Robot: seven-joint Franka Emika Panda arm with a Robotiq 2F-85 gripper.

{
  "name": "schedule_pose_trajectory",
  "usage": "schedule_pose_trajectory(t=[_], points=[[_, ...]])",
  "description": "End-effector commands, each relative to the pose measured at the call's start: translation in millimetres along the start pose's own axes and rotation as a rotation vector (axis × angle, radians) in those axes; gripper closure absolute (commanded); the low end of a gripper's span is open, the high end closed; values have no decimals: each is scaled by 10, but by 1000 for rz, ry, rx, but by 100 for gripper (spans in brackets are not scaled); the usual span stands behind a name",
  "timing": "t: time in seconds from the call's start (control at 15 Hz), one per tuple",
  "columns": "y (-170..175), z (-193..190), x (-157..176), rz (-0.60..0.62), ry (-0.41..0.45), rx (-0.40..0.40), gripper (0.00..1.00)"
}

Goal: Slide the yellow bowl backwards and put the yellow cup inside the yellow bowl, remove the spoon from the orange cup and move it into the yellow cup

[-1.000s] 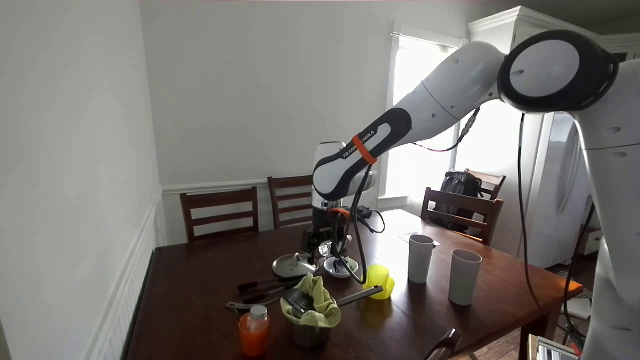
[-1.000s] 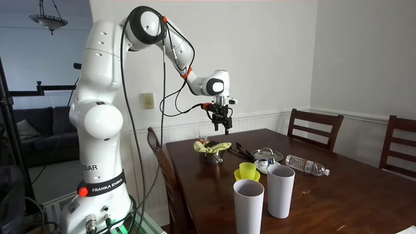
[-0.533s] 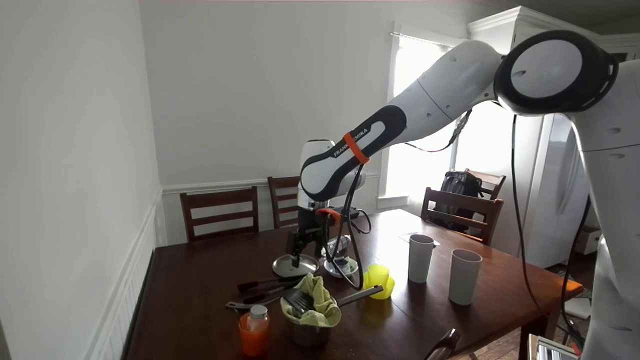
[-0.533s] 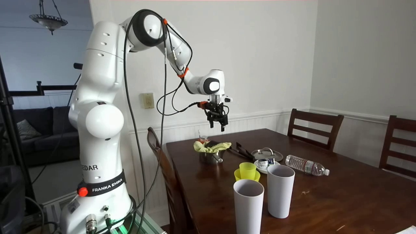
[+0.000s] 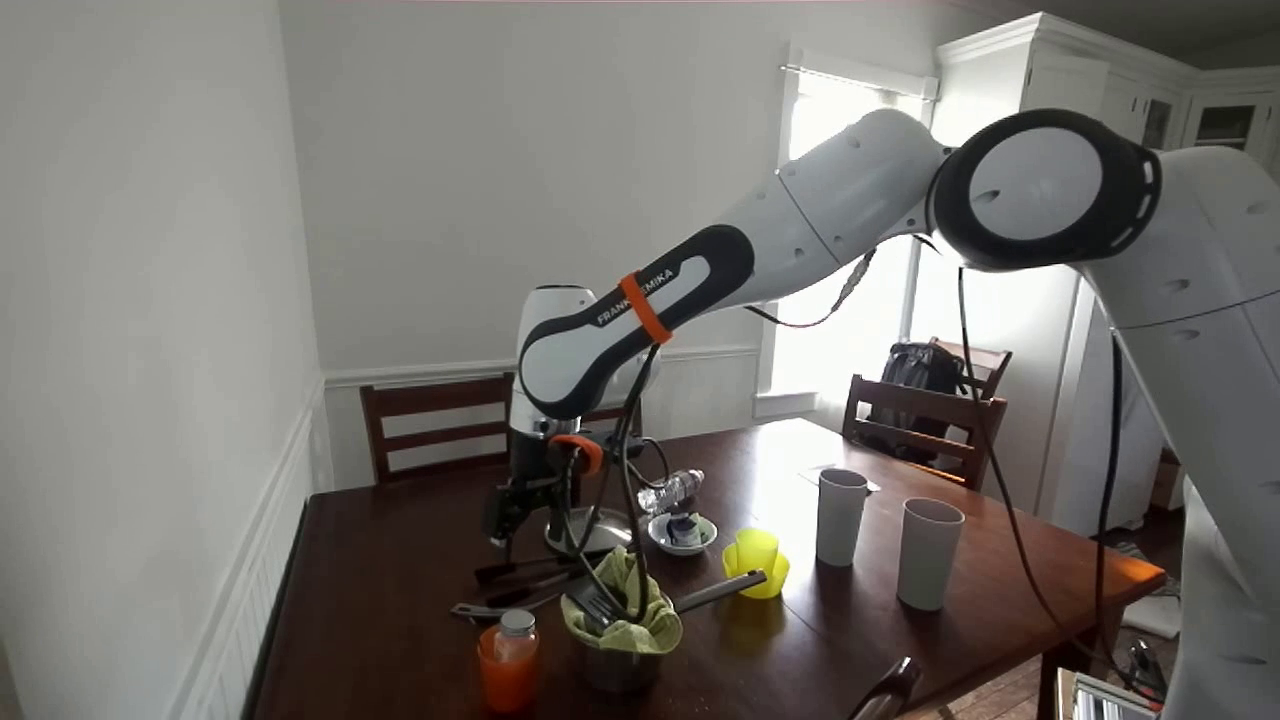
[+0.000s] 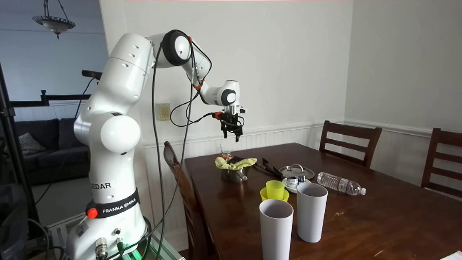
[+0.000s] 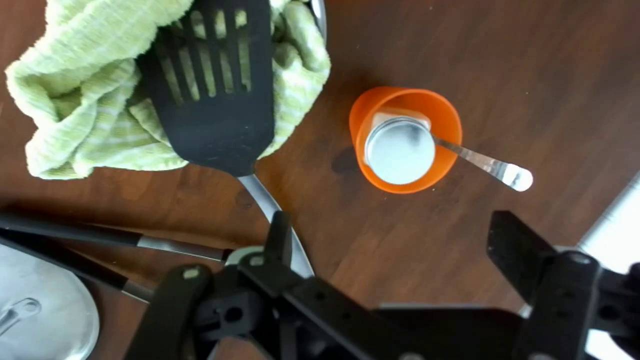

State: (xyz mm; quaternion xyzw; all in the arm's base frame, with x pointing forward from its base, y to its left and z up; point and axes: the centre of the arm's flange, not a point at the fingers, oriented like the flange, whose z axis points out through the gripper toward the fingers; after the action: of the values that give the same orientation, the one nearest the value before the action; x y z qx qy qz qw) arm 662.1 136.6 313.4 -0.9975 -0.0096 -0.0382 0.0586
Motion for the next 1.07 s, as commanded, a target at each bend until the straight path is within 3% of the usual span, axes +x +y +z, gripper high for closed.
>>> schedule_pose_trajectory(t=[0.0, 0.07, 0.13, 0.4, 0.67, 1.0], points=[[-218, 221, 426, 53, -49, 35, 0], [-262, 256, 470, 47, -54, 34, 0], [-157, 186, 169, 22, -32, 11, 0], [-262, 347, 297, 20, -55, 15, 0], [-581, 506, 313, 53, -125, 30, 0], [-916, 524, 350, 56, -97, 19, 0]])
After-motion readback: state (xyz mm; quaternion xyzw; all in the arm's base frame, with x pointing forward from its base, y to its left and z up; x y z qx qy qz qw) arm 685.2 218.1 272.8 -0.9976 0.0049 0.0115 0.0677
